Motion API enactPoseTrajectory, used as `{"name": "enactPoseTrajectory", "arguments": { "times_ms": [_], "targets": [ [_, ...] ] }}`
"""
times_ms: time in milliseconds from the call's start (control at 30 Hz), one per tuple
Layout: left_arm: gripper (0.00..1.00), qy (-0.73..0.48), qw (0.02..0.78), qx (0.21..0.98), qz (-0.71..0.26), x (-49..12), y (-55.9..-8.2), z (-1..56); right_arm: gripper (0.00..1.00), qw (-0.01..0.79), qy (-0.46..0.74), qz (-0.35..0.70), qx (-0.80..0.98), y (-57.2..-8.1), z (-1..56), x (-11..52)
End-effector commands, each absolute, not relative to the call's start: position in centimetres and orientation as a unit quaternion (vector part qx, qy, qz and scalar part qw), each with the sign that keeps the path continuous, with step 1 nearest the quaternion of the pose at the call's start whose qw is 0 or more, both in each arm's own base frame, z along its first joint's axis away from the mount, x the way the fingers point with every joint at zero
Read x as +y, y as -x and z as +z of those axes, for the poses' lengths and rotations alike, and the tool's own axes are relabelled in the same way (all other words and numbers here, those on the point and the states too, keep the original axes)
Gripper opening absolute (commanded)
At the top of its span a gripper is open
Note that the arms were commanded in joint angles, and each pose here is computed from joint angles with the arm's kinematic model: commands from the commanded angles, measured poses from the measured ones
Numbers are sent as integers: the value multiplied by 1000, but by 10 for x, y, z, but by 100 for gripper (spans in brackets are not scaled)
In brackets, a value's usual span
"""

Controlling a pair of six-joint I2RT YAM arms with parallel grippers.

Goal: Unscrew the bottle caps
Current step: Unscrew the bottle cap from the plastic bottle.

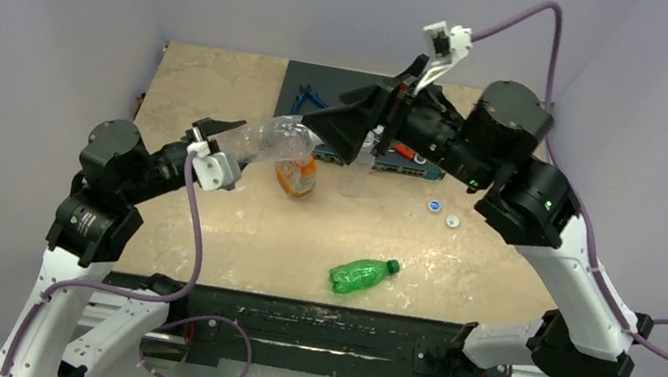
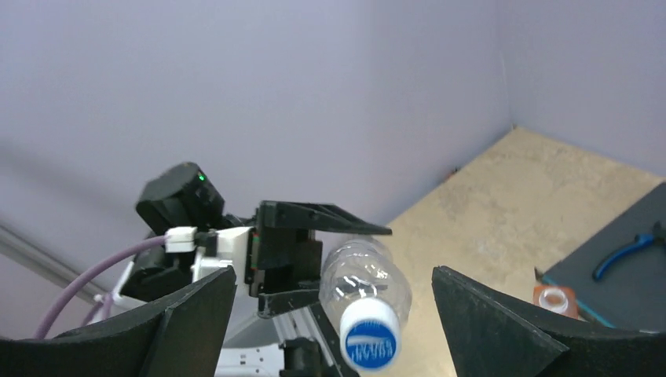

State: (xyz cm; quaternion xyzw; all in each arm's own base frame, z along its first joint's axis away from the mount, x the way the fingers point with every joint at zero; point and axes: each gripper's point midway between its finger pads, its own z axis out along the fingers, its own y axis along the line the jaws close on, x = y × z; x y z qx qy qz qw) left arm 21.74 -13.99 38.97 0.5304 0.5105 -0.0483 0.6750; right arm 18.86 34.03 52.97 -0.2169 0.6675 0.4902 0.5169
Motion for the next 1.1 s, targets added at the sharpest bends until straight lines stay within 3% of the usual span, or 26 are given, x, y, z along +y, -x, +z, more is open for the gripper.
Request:
{"name": "enactPoseTrajectory", "arguments": {
  "times_ms": [0,500,700,833,933,1067],
  "targets": [
    [35,-421,712,542,-152,-148,-211,418,99,574,201,494,621,-194,558,330],
    [34,-377,704,552,-240,-163,-206,434,87,598,179,517,586,-208,575,349],
    [34,-391,699,548,-243,-165,-203,429,64,605,171,525,574,-214,580,357],
    [35,-386,700,549,-244,-165,-204,431,39,603,172,531,570,-214,574,362],
    [47,-374,695,556,-261,-167,-204,430,26,595,179,531,575,-215,565,368],
    [86,-344,686,565,-301,-172,-204,433,19,582,194,532,584,-213,551,376]
  ]
}}
